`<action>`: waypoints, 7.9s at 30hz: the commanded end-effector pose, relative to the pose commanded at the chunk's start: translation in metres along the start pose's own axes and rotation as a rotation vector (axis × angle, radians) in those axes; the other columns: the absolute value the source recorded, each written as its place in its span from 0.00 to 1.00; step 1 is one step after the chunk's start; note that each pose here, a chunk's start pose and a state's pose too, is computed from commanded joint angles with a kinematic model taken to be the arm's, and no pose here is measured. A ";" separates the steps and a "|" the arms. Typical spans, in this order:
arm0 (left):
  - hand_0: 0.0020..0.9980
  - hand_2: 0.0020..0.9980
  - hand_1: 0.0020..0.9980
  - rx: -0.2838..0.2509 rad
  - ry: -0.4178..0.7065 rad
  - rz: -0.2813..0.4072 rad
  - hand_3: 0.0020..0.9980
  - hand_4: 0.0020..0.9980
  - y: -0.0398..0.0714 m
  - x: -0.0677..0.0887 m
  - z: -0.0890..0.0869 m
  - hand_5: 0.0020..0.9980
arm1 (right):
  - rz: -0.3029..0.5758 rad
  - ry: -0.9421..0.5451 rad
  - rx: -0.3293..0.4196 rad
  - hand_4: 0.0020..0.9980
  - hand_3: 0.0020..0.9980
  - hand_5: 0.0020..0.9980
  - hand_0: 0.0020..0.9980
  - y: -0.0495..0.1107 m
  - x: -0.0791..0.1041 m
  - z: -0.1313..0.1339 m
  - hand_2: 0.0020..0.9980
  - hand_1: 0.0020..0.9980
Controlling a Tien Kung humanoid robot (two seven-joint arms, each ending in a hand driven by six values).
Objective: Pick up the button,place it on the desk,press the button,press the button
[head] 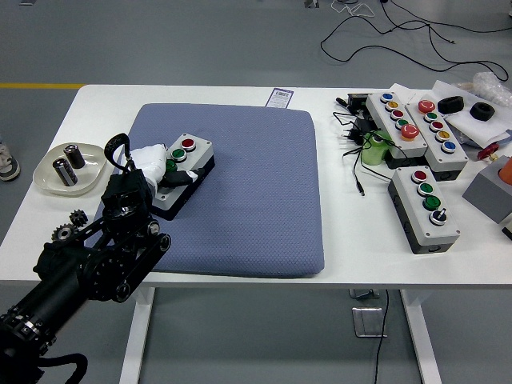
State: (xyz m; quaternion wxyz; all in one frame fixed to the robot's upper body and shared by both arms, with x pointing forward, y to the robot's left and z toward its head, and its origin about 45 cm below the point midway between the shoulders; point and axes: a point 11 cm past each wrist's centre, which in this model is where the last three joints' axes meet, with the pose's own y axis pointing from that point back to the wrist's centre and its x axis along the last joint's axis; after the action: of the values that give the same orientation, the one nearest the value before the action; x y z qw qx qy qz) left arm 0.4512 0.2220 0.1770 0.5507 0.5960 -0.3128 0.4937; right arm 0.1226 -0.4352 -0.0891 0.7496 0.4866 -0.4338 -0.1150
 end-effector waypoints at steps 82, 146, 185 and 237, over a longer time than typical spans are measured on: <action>0.32 0.34 0.29 -0.963 -0.385 0.275 0.45 0.32 0.045 0.012 0.042 0.00 | -0.004 0.006 0.008 0.31 0.62 0.17 0.67 0.001 -0.003 -0.004 0.68 0.66; 0.00 0.00 0.00 -0.717 -0.082 0.055 0.65 0.74 0.088 0.025 0.046 0.92 | -0.006 -0.009 0.004 0.31 0.62 0.17 0.67 0.001 -0.003 -0.003 0.68 0.66; 0.00 0.00 0.00 -0.793 -0.054 0.083 0.66 0.72 0.099 0.019 0.081 0.88 | 0.001 0.017 0.013 0.31 0.62 0.17 0.67 0.001 0.000 -0.007 0.68 0.66; 0.81 0.95 0.86 -0.705 1.005 0.160 0.92 0.73 0.065 0.103 -0.031 1.00 | -0.005 0.006 0.009 0.31 0.62 0.17 0.67 0.001 -0.003 -0.004 0.68 0.66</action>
State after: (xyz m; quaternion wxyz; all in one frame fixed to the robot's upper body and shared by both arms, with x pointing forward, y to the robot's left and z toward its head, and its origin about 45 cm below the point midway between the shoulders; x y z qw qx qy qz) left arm 0.4167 0.2563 0.2932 0.7557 0.0475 -0.2032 0.6208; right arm 0.1235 -0.4309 -0.0905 0.7486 0.4911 -0.4308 -0.1133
